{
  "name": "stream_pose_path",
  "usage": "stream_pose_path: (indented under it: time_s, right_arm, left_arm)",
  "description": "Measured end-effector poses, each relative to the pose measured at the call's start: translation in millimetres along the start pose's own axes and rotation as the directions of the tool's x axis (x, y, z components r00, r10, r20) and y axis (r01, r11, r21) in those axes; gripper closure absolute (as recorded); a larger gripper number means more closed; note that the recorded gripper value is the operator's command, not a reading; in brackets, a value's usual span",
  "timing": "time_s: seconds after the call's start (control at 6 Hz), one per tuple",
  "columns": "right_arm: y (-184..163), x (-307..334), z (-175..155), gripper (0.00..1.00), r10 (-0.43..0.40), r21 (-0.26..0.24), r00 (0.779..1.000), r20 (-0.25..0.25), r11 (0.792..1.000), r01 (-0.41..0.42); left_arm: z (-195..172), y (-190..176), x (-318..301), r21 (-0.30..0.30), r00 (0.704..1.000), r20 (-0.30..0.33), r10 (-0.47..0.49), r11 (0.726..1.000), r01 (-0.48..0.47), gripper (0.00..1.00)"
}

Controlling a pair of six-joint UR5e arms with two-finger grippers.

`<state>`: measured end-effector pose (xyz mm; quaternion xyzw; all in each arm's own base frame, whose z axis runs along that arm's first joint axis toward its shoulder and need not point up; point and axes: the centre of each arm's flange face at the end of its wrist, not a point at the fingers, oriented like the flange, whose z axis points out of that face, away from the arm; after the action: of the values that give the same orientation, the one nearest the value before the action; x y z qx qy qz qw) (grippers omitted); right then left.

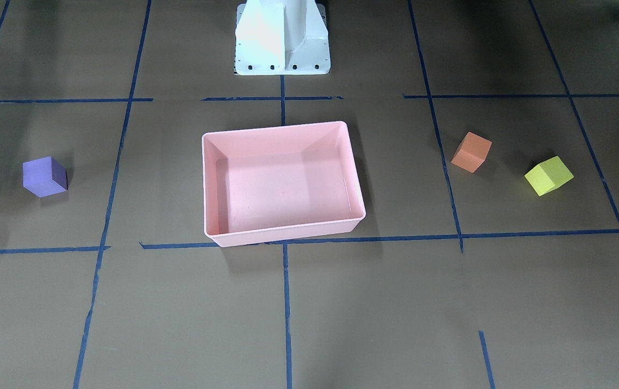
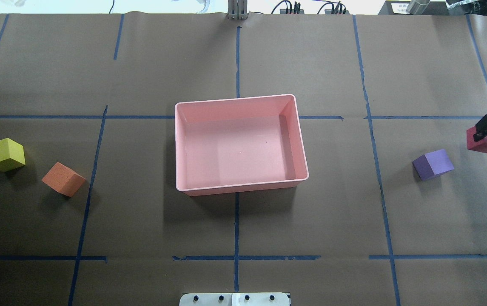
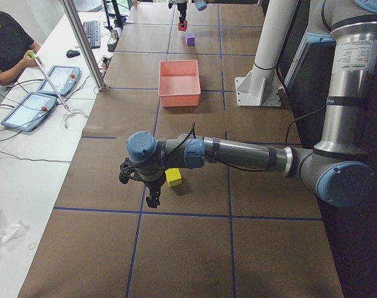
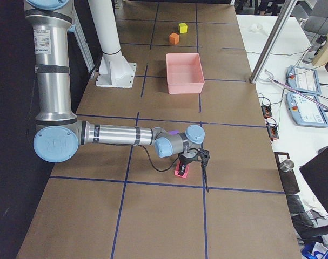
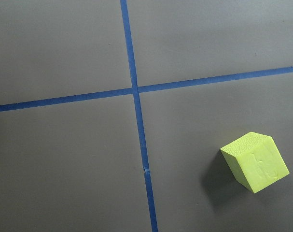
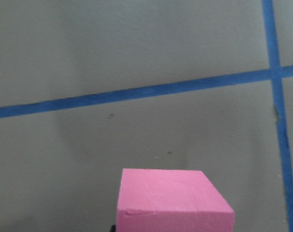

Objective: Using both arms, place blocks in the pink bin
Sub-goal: 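Carry the red-pink cube into the pink bin and release it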

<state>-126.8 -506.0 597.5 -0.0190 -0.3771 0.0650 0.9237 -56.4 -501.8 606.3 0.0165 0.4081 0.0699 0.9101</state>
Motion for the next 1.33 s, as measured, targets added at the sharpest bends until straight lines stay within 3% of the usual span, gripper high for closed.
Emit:
stream_pose_path:
  time_s: [0.17,0.33,0.5,0.67,1.0,1.17,1.33]
  right_arm:
    - [10.2,-51.1,-42.1,0.98,-0.024,0.061,0.998,0.061,0.998,0.020]
    - [27.8,-116.4,-73.0,0.98,-0.028,0.090,0.991,0.134,0.996,0.016]
    - [45.5,-195.7,-84.1,0.98,-0.009,0.072,0.978,0.209,0.997,-0.006]
    - [67.2,-280.3,-82.6,0.98,0.027,0.031,0.963,0.269,0.999,-0.037]
    - [107.3,-412.7,-66.5,0.98,0.095,0.003,0.941,0.324,0.995,-0.101]
    - [124.2,-454.2,-57.3,0.89,0.115,0.007,0.935,0.334,0.992,-0.124]
    - [139.3,-478.6,-44.7,0.01,0.116,0.024,0.936,0.333,0.991,-0.131]
  left_arm:
    - [-0.9,-0.3,1.3,0.003,1.000,-0.002,0.004,1.000,-0.004,0.00]
    - [-2.3,-0.7,3.4,0.007,1.000,-0.008,0.009,1.000,-0.009,0.00]
    - [-2.6,-2.4,7.2,0.020,0.999,-0.031,0.023,1.000,-0.022,0.00]
    - [1.4,-5.1,12.4,0.054,0.996,-0.051,0.073,0.996,-0.071,0.00]
    - [37.5,-3.3,41.5,0.106,0.970,-0.057,0.236,0.968,-0.229,0.00]
    - [59.8,-3.2,66.5,0.097,0.974,-0.075,0.215,0.973,-0.207,0.00]
    - [80.3,-4.7,93.1,0.078,0.988,-0.100,0.120,0.991,-0.113,0.00]
